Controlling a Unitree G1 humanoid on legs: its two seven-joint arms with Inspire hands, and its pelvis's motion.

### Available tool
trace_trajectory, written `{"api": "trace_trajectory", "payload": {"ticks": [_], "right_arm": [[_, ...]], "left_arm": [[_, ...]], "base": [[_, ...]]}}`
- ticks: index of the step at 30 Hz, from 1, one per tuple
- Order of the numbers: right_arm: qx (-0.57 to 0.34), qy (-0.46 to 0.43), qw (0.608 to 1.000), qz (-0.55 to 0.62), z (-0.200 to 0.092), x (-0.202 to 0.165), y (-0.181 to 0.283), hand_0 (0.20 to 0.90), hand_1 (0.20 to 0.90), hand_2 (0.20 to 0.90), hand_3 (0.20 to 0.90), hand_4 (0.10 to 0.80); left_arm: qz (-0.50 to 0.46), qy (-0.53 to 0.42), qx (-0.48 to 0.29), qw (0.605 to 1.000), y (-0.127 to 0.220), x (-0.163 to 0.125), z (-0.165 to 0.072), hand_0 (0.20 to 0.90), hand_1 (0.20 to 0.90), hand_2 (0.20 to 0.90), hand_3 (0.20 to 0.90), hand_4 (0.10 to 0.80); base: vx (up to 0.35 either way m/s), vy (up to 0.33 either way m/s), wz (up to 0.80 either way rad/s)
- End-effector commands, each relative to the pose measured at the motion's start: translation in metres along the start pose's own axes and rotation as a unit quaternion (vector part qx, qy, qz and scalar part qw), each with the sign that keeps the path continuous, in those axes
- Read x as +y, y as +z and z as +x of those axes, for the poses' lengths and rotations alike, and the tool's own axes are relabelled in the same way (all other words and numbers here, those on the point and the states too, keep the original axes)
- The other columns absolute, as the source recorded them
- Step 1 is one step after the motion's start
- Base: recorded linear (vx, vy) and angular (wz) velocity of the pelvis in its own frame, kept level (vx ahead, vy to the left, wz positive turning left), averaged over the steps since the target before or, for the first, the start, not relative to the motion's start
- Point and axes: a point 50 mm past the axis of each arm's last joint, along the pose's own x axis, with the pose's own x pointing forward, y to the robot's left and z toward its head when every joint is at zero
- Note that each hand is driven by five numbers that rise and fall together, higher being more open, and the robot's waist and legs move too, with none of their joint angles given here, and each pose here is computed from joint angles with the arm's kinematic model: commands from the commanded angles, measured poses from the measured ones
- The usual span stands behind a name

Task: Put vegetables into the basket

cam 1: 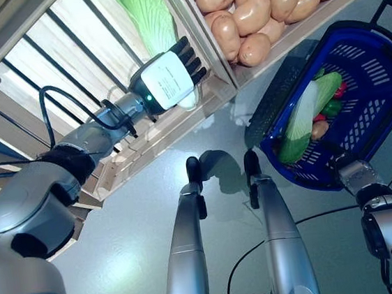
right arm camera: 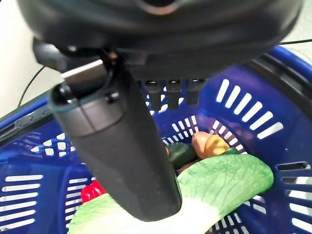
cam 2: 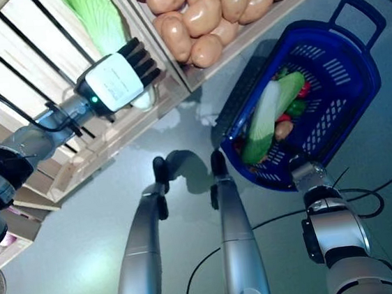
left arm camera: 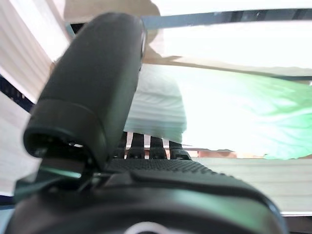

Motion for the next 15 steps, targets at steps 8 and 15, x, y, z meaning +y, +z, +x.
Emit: {"api": "trace_trajectory", "payload": {"ticks": [8,15], "right_arm": [[-0.051,-0.051,0.997,-0.028,0.0006,-0.0165,0.0271,0.9,0.9,0.9,0.9,0.8],[-0.047,-0.062,0.996,-0.037,0.0011,-0.0192,0.0252,0.9,0.9,0.9,0.9,0.8]], "left_arm": [[-0.018,0.093,0.085,0.992,-0.0402,0.026,0.0132,0.3,0.3,0.3,0.3,0.4],[-0.023,0.101,0.088,0.991,-0.0392,0.0287,0.0154,0.3,0.3,0.3,0.3,0.4]], "base": [[0.0,0.0,0.0],[0.0,0.0,0.0]]}}
